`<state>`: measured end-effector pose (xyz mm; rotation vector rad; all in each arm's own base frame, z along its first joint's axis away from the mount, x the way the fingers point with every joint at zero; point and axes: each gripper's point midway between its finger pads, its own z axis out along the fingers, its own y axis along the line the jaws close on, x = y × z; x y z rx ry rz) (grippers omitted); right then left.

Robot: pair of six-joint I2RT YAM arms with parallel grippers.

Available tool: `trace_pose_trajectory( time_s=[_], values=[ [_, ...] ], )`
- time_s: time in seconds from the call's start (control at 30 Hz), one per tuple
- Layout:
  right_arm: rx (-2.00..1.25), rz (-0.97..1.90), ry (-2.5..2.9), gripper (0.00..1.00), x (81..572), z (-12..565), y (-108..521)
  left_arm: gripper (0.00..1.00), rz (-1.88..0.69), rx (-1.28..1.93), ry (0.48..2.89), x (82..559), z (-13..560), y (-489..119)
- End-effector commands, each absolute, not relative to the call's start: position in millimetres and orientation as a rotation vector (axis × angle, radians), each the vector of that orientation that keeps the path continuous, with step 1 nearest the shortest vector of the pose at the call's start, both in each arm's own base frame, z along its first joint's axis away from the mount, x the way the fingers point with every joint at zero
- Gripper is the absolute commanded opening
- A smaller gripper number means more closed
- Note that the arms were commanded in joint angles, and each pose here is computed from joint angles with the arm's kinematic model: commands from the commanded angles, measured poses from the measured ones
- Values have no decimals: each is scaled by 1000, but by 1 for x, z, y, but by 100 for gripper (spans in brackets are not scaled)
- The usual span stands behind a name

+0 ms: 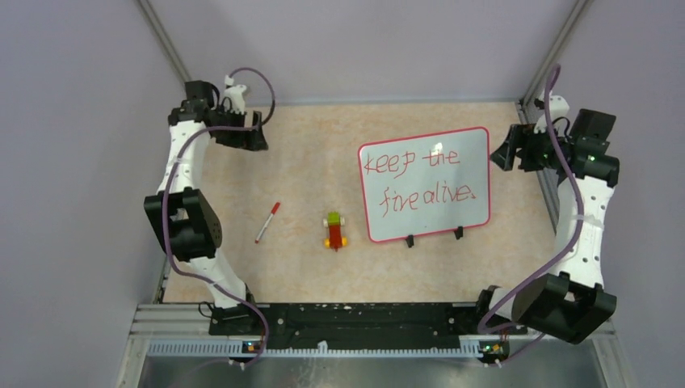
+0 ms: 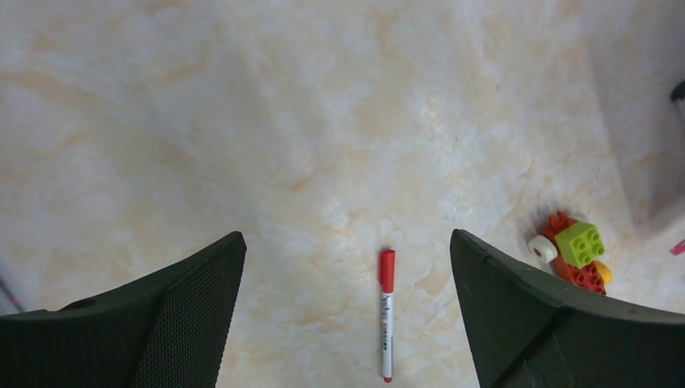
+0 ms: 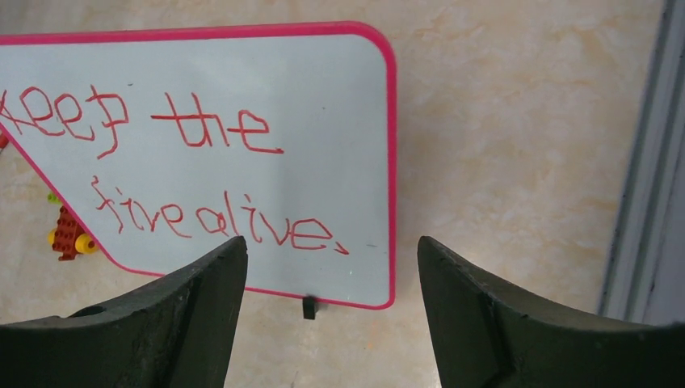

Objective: Write a sentence on the whiteboard
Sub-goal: Reset both arms

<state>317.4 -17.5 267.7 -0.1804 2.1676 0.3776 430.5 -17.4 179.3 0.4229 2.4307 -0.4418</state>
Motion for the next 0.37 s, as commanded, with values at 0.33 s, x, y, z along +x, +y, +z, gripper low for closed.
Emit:
trace_pose_trajectory(
  time_s=[0.33],
  values=[
    [-181,254,2115,75,357,290,-88,99,-318,161,2160,448,271,74]
  ],
)
